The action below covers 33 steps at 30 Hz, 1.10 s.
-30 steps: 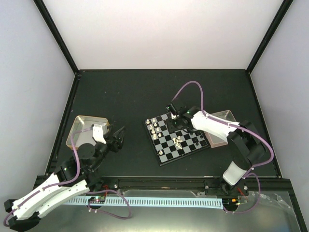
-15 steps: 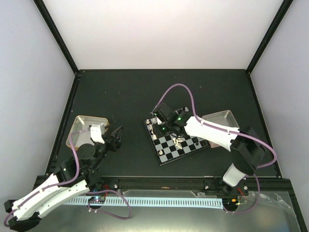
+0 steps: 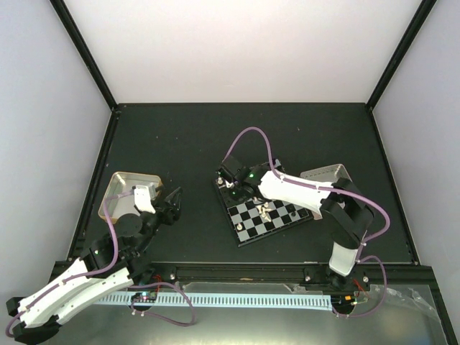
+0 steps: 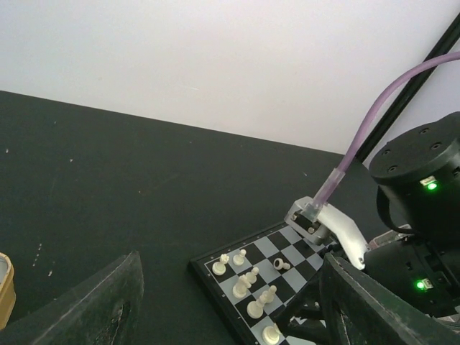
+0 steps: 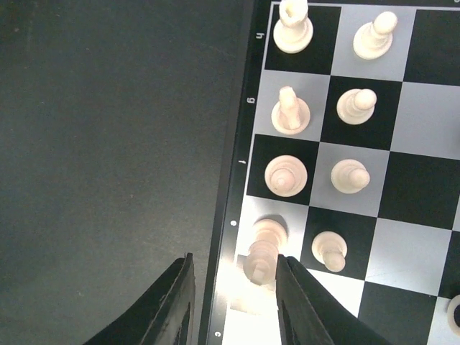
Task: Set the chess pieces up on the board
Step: Adjust the chess piece on the chessboard.
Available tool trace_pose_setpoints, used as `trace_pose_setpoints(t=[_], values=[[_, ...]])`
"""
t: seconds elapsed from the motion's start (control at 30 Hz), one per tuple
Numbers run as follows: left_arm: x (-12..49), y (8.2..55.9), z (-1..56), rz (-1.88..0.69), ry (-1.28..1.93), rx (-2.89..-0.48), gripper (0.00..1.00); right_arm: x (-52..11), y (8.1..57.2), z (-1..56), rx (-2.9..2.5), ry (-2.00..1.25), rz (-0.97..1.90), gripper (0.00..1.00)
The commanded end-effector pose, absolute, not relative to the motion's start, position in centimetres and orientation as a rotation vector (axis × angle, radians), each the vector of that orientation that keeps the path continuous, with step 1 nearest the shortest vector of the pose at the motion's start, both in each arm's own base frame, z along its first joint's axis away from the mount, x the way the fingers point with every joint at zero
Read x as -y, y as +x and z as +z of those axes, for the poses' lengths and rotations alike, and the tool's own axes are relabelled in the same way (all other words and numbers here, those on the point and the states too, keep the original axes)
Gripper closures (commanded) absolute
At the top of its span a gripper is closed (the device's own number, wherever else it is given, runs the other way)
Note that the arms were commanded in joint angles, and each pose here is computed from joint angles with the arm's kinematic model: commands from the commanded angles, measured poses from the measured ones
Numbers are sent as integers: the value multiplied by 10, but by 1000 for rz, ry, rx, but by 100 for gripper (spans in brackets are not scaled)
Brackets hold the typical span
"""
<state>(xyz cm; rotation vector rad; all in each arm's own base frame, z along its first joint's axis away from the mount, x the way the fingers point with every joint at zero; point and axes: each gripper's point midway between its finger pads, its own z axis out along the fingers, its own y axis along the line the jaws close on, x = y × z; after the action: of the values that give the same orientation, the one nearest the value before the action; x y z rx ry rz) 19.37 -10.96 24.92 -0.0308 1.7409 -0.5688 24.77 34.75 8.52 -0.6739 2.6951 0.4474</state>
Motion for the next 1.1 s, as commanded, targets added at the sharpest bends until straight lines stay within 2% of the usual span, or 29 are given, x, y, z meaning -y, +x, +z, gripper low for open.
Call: trace_pose_setpoints(t=[0.0, 0.27, 0.43, 0.53, 0.93, 1.07], values=[[105, 194, 248, -553, -52, -1744, 32, -345, 253, 81, -2714, -645, 369, 66], [105, 195, 247, -547, -51, -1746, 31, -345, 255, 67, -2748, -639, 321, 68], [105, 194, 249, -550, -51, -1744, 31, -341, 254, 65, -2751, -639, 295, 83], [104, 194, 250, -552, -53, -1741, 31, -337, 250, 66, -2751, -644, 293, 89], [105, 194, 249, -557, -51, -1743, 31, -328, 224, 67, -2779, -681, 299, 90], [105, 194, 249, -557, -50, -1743, 31, -329, 224, 62, -2786, -684, 292, 86]])
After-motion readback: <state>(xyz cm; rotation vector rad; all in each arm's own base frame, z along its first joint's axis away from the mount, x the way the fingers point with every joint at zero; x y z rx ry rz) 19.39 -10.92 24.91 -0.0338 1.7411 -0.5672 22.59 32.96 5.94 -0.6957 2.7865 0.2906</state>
